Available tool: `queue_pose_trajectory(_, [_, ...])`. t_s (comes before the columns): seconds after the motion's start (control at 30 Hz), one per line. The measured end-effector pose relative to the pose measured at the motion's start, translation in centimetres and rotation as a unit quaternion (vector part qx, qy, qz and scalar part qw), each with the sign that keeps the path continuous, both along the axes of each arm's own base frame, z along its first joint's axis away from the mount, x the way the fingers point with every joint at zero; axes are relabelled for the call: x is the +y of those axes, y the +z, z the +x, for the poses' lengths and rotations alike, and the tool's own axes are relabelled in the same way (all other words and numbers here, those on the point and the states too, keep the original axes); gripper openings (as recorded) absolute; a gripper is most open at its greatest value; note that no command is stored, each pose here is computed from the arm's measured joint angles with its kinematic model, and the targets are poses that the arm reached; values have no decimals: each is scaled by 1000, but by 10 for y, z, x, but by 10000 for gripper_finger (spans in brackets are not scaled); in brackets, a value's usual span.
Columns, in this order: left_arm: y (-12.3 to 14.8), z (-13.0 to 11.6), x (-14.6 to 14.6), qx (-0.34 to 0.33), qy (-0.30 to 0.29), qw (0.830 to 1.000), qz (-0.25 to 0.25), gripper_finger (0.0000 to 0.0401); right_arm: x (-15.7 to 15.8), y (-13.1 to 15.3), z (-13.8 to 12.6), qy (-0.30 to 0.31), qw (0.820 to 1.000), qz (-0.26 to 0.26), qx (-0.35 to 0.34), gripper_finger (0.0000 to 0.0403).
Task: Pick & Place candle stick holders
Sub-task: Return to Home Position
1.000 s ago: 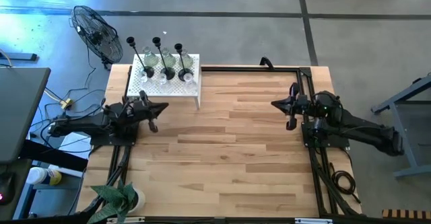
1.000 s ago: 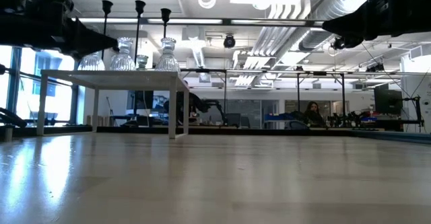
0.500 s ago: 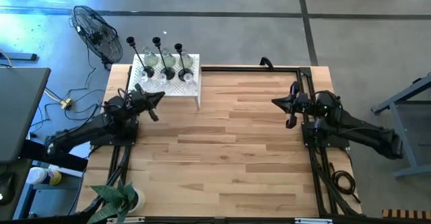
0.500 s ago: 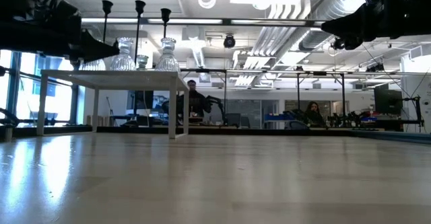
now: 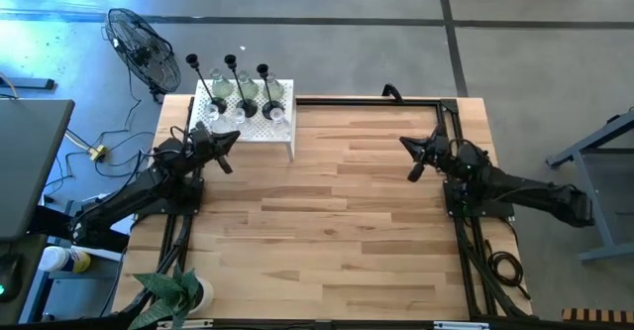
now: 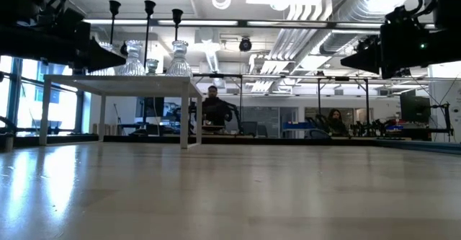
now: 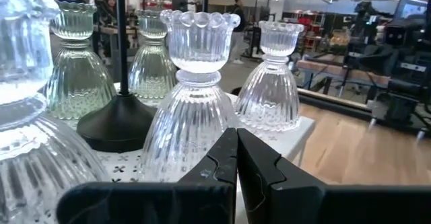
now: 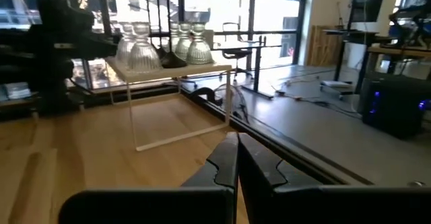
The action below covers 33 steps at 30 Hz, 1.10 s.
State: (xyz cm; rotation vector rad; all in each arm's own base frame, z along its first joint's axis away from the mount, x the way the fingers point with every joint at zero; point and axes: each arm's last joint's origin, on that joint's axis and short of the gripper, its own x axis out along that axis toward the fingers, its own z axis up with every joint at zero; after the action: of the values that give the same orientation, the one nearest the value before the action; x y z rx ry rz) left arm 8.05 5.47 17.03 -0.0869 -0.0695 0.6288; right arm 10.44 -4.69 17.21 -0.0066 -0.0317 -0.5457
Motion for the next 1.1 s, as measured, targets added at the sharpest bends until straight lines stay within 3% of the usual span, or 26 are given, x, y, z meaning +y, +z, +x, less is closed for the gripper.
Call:
queue_pose_trajectory(0.23, [-1,0,0,10,2,1000,6,0,2,-1,0,-39,999,6,1,0])
queue_pose_trajectory(0.5, [-1,0,0,11,3,1000,7,0,3,-3,1,-27,996,81,-35,0])
queue_pose_trajectory(1.1, [-1,0,0,11,3,1000,7,0,3,-3,1,-27,996,81,-35,0])
